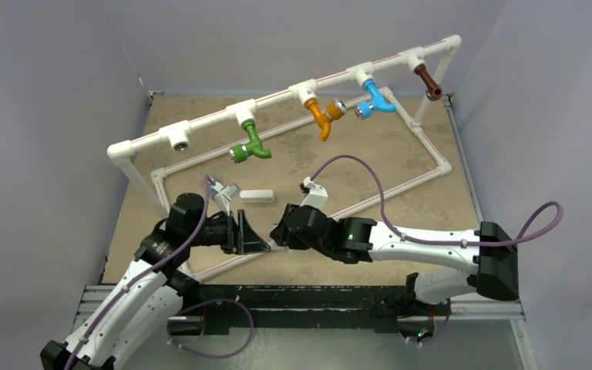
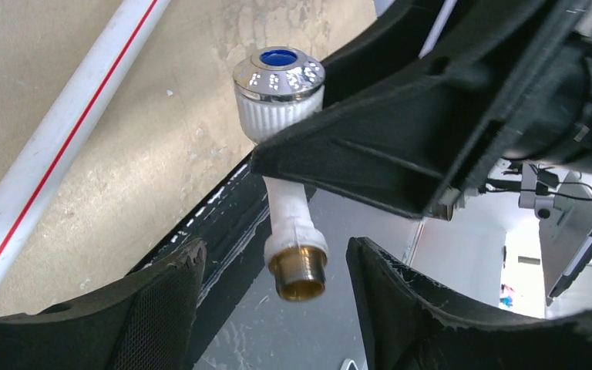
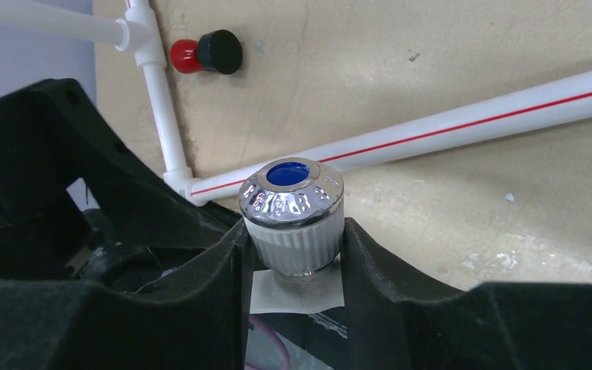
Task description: Install the water faucets
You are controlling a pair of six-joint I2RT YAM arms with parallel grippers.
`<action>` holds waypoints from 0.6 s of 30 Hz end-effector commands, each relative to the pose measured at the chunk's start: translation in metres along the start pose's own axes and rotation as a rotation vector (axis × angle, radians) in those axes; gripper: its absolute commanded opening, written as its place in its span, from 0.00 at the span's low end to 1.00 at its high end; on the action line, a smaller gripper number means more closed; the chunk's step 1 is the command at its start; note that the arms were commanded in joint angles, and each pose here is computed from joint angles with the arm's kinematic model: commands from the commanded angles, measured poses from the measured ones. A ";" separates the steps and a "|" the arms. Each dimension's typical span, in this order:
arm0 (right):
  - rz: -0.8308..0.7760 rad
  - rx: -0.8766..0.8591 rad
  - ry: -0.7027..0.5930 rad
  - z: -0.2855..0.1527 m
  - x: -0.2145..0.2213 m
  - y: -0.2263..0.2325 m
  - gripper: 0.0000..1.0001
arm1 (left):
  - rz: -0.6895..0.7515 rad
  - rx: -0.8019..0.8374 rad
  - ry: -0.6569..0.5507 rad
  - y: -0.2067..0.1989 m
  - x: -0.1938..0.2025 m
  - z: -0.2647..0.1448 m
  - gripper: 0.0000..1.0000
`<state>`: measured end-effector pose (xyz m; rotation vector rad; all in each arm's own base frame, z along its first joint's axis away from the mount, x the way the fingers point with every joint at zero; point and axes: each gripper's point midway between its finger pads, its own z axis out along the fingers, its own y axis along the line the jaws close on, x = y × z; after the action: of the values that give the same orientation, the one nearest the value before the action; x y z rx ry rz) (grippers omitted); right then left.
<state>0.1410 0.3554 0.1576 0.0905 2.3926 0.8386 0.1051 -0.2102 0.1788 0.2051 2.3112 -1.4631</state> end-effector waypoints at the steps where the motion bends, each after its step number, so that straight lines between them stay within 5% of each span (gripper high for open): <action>1: 0.058 -0.017 -0.076 -0.002 -0.021 0.027 0.00 | -0.039 -0.026 0.015 0.007 0.001 0.005 0.66; 18: 0.000 0.064 -0.049 0.018 -0.009 0.033 0.00 | -0.090 -0.089 0.026 0.017 -0.001 0.008 0.45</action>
<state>0.1498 0.3854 0.1527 0.0892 2.4131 0.7373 0.1109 -0.2082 0.1574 0.0976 2.4382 -1.4050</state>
